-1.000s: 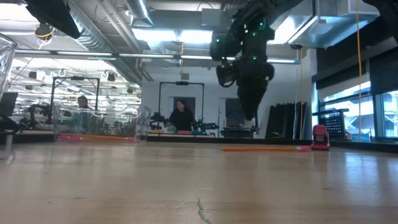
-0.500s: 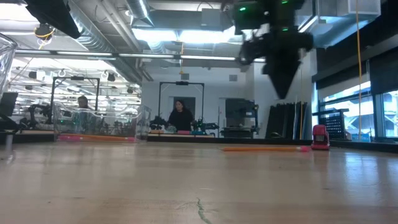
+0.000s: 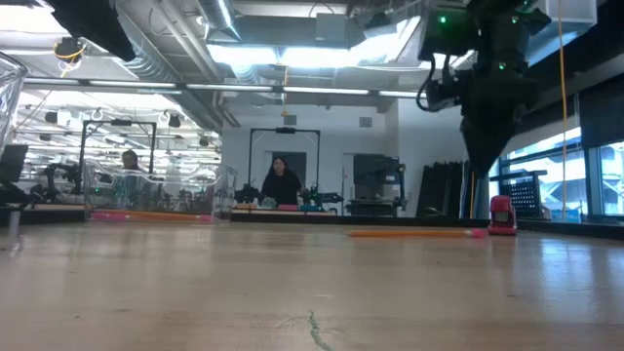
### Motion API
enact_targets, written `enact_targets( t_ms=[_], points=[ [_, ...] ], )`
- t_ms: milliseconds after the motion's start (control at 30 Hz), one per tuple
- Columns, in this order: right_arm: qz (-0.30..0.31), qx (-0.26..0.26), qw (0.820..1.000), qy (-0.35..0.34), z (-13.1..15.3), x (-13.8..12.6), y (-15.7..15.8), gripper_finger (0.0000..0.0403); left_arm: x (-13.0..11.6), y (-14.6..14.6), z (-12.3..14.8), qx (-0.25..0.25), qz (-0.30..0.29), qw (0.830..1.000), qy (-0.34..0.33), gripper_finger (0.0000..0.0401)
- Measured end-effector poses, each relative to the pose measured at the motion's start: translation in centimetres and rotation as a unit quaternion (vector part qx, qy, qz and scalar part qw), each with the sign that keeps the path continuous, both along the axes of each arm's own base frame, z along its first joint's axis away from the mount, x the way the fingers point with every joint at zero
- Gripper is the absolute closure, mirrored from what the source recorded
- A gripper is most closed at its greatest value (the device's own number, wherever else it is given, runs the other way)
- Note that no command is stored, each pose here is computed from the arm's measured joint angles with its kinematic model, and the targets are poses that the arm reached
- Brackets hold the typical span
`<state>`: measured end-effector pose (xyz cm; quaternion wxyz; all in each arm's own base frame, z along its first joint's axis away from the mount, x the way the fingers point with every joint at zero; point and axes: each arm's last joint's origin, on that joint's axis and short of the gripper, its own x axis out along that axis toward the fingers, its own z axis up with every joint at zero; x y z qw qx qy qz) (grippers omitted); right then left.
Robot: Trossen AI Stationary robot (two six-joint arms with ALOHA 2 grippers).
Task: Sort crayons/erasers/pens/pencils in bins
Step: Put the orange pencil into the top transparent bin
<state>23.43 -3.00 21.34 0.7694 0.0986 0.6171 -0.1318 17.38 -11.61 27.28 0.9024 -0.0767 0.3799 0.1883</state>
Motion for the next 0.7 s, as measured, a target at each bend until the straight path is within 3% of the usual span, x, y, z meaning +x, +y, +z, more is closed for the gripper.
enact_targets(
  t_ms=[167,267,467,700],
  points=[
    [0.007,-0.006,1.000,0.013,-1.2,0.0,-0.6,0.0335,0.1,0.0,0.0,-0.003,0.000,1.000,-0.004,0.0316],
    [0.034,-0.013,0.999,0.007,-1.7,0.1,-0.9,0.0299,0.1,0.0,0.0,-0.003,0.000,1.000,-0.004,0.0316],
    [0.029,-0.014,0.999,0.014,-3.2,-0.6,-1.6,0.0230,0.1,0.0,0.0,-0.004,0.000,1.000,-0.004,0.0316],
    [0.038,-0.024,0.999,-0.001,-5.4,-1.4,-2.2,0.0203,0.1,0.0,0.0,-0.003,0.000,1.000,-0.004,0.0316]
  ],
)
